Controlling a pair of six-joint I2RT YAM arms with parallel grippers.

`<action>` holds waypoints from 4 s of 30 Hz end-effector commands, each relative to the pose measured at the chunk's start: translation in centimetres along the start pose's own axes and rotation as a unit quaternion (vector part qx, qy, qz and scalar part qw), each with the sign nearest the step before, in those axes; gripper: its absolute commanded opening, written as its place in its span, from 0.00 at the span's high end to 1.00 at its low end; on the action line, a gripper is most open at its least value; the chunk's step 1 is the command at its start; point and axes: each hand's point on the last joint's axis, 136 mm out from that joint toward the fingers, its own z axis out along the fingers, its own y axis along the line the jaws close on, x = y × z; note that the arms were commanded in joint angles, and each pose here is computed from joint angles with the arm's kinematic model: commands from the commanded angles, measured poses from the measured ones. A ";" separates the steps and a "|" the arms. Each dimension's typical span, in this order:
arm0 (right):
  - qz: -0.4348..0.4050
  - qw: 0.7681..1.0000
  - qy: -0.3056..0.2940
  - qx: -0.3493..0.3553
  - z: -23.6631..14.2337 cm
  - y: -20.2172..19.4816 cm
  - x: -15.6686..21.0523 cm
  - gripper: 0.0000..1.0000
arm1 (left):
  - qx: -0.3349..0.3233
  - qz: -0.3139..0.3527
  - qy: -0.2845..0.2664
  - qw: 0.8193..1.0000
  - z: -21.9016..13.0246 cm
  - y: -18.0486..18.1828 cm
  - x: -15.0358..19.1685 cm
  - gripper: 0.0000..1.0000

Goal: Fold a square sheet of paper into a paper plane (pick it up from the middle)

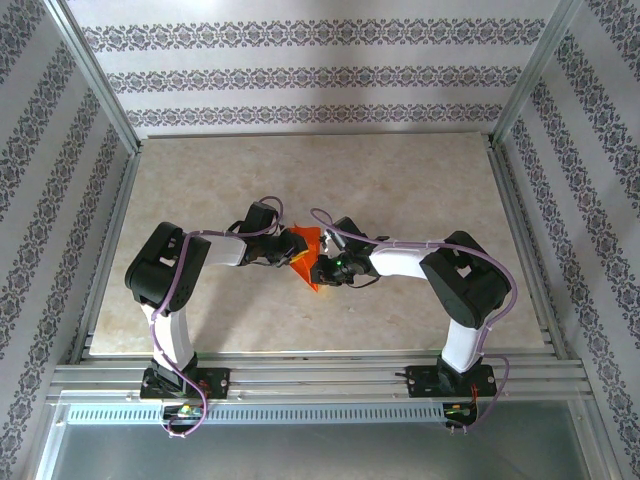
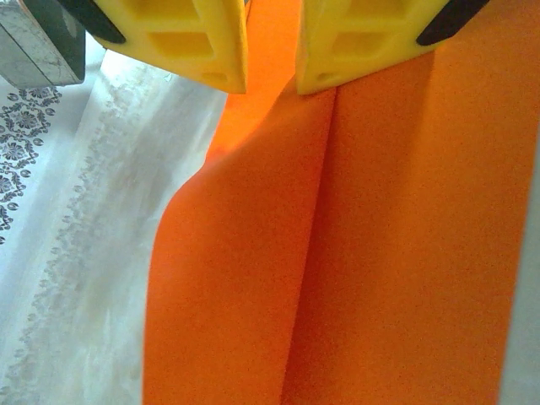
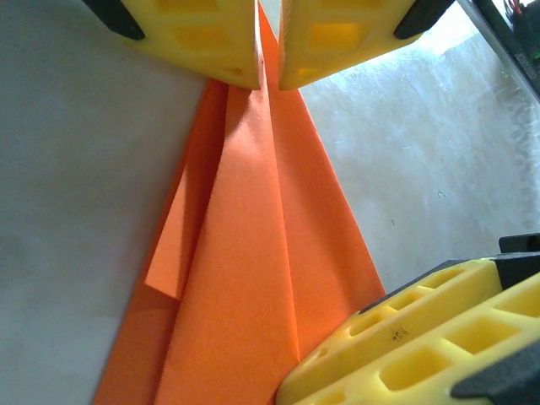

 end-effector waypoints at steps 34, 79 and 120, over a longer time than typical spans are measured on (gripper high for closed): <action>0.028 0.993 0.038 0.104 0.9 -4.4 1.9 0.88 | 0.035 0.100 0.003 0.994 -0.9 -1.8 4.0 0.85; 0.025 0.997 -0.071 0.018 -1.5 1.7 -1.1 0.99 | -0.207 0.001 0.063 0.976 0.1 8.4 6.1 0.88; 0.008 0.999 0.048 0.022 -1.8 -1.2 6.7 0.99 | -0.309 -0.044 0.063 0.948 -1.0 12.4 6.8 0.89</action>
